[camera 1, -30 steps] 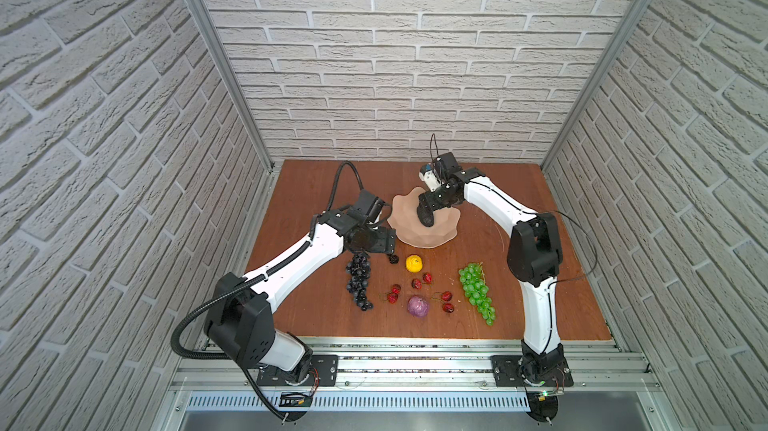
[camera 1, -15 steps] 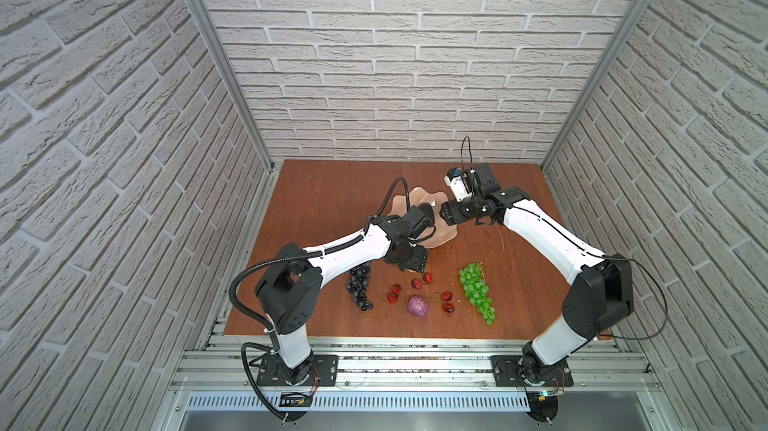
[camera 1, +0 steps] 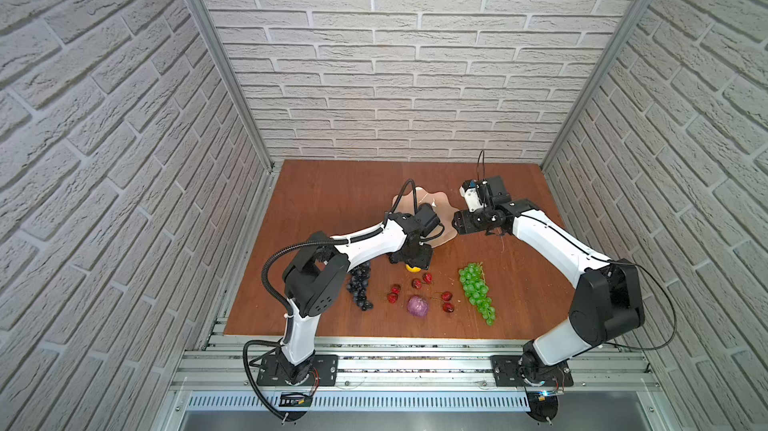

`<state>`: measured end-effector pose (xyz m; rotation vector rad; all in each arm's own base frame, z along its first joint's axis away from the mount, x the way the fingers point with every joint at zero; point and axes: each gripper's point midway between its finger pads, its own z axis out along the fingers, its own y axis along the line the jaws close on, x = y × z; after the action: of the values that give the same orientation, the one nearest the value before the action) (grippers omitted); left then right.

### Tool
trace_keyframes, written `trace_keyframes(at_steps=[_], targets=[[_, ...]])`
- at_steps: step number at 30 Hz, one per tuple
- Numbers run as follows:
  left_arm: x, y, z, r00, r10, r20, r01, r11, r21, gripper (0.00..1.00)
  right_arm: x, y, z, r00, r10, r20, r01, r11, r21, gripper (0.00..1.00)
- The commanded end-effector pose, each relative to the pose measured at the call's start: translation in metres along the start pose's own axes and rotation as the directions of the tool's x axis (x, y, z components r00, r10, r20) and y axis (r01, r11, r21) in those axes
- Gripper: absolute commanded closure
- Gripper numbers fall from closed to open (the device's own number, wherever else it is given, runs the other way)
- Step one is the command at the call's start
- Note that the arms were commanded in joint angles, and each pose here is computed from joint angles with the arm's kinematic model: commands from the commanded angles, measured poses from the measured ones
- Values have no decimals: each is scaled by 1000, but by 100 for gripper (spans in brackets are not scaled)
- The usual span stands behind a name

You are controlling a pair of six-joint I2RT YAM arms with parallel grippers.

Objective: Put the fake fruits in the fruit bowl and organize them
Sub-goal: 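Open the right gripper and withdraw while the left gripper grasps the yellow pear, then carry the yellow pear with the left gripper into the bowl beside the avocado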

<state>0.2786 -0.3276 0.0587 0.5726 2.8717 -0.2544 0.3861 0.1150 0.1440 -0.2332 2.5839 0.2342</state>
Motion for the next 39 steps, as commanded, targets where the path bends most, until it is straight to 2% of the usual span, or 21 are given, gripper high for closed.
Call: trace_keyframes(at_steps=[1, 19, 26, 28, 39], targets=[[2, 2, 4, 1000, 8, -9, -9, 999, -32, 36, -10, 3, -11, 998, 1, 66, 1, 1000, -16, 28], [2, 3, 24, 1000, 9, -5, -9, 999, -35, 38, -5, 3, -6, 999, 0, 46, 1, 1000, -22, 30], [3, 2, 21, 1000, 10, -5, -10, 1000, -28, 54, -5, 3, -7, 999, 0, 50, 1, 1000, -22, 30], [3, 2, 17, 1000, 10, -2, -10, 1000, -25, 58, -6, 3, -7, 999, 1, 53, 0, 1000, -23, 30], [-2, 9, -29, 996, 28, 79, -26, 999, -31, 58, -9, 4, -9, 998, 7, 60, -6, 1000, -27, 31]])
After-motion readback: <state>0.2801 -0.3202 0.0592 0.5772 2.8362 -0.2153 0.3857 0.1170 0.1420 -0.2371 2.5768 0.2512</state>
